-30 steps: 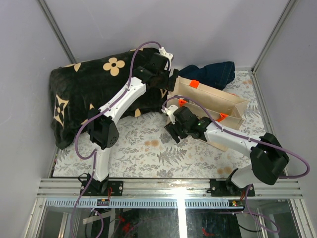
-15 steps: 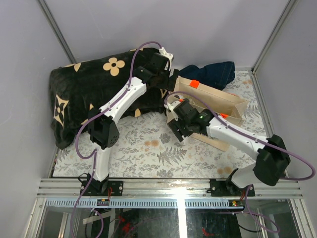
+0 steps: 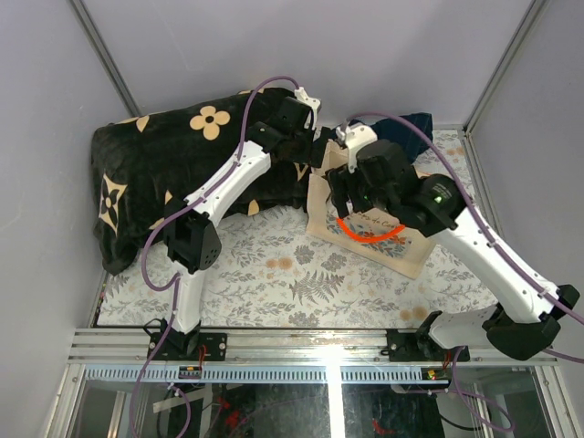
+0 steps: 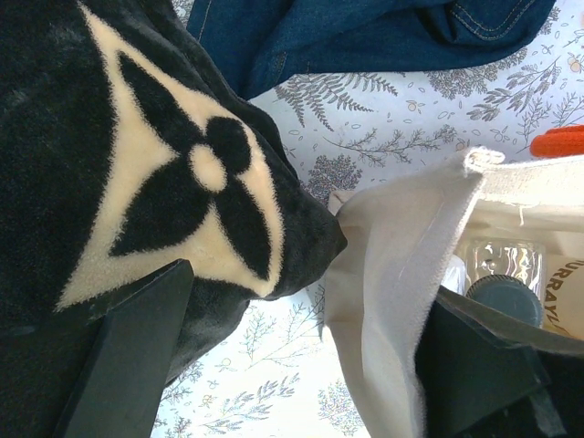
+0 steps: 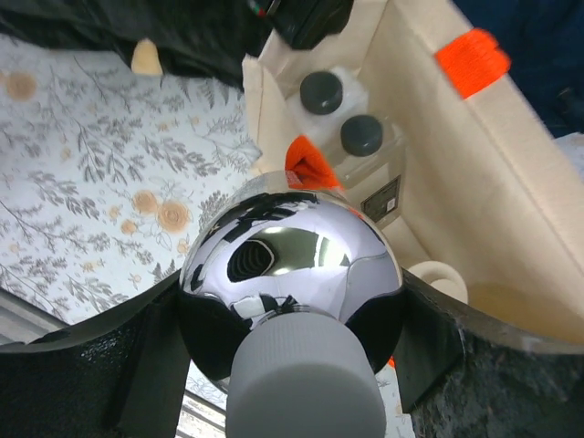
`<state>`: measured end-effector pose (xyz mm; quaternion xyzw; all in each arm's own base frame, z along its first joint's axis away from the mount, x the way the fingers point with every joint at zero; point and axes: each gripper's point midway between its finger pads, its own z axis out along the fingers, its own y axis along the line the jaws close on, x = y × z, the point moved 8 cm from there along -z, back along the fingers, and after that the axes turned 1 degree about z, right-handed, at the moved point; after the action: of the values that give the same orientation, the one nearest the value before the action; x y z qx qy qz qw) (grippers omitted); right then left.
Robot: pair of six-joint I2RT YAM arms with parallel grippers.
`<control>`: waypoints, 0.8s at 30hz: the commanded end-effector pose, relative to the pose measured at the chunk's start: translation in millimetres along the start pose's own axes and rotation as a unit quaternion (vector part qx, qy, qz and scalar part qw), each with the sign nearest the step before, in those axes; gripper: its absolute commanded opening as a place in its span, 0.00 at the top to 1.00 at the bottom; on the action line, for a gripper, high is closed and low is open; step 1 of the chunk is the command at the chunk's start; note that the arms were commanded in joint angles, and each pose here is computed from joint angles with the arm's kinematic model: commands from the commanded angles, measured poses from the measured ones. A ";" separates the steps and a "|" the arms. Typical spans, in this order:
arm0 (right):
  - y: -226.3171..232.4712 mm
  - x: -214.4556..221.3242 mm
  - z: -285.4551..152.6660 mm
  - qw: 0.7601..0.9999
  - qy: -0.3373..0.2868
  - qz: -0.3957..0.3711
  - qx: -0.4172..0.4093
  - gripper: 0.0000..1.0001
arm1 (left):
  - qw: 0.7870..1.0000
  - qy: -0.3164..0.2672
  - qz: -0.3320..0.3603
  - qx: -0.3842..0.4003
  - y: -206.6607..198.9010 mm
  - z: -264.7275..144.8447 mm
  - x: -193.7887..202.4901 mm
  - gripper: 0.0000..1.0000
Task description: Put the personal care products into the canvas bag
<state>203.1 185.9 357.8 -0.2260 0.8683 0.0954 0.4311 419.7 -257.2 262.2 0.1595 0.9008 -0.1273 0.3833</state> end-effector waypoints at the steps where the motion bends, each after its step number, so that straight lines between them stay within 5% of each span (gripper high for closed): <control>1: -16.3 -47.1 -44.5 0.991 -0.115 0.044 0.043 1.00 | 1.000 -0.012 -0.002 -0.003 5.3 7.4 -6.2 0.13; 10: -50.7 -67.6 -61.3 0.970 -0.154 0.045 0.182 1.00 | 1.000 -0.008 -0.006 0.009 3.0 12.5 -4.0 0.13; 24: -107.3 -39.0 -1.7 0.973 -0.054 0.109 0.197 1.00 | 1.000 -0.004 -0.002 0.023 0.4 14.7 -2.9 0.13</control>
<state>258.1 100.0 383.7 -0.0599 0.8824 -0.0566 0.4633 421.3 -260.7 259.7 0.1638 0.8998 -0.1458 0.3771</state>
